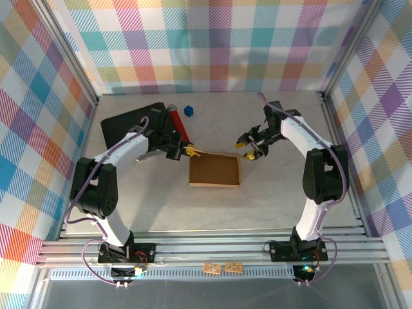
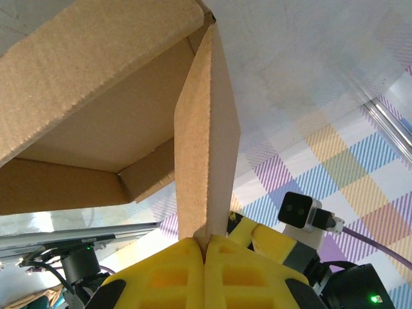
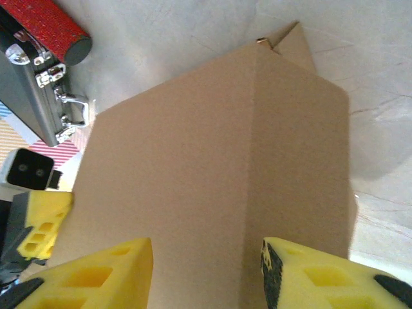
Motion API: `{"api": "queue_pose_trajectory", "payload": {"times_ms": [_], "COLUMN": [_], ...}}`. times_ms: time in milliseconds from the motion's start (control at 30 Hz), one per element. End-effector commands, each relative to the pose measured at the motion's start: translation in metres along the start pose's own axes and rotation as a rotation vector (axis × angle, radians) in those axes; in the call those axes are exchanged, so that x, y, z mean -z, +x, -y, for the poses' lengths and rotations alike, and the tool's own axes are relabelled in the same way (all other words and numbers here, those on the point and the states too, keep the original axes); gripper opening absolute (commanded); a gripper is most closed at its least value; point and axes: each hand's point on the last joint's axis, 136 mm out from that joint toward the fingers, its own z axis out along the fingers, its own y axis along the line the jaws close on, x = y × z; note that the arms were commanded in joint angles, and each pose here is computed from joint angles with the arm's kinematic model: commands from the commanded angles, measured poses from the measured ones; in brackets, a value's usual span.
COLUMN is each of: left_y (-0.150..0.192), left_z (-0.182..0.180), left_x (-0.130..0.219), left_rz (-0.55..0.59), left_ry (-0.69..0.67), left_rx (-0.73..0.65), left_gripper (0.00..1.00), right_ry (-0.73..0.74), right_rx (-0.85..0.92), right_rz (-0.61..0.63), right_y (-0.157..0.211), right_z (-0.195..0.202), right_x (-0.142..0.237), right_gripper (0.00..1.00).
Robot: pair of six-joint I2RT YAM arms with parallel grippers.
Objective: Fold the paper box
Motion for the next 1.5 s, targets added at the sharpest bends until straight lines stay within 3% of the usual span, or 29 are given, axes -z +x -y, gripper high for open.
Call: {"api": "queue_pose_trajectory", "payload": {"times_ms": [0,433,967,1367,1467], "left_y": [0.01,0.022,0.026,0.029,0.028], "left_z": [0.025,0.032,0.035,0.028,0.024], "left_x": [0.017,0.023,0.015,0.009,0.007], "left_rz": [0.01,-0.004,-0.007,-0.016,-0.017], "left_ry": [0.058,0.064,0.077,0.068,0.067], "left_rx": [-0.019,-0.046,-0.045,-0.051,-0.056], "left_gripper": [0.0,0.0,0.0,0.0,0.0], "right_ry": [0.038,-0.039,-0.144,-0.185,-0.177], "right_rx": [0.046,0.047,-0.081,-0.09,-0.095], "right_rz": [0.015,-0.026,-0.069,-0.072,-0.07], "right_y": [0.005,-0.002,0.018,0.016,0.016], "right_z": [0.0,-0.015,-0.012,-0.036,-0.033], "right_x": [0.02,0.023,0.013,0.009,0.004], "right_gripper": [0.5,0.51,0.52,0.44,0.38]}}
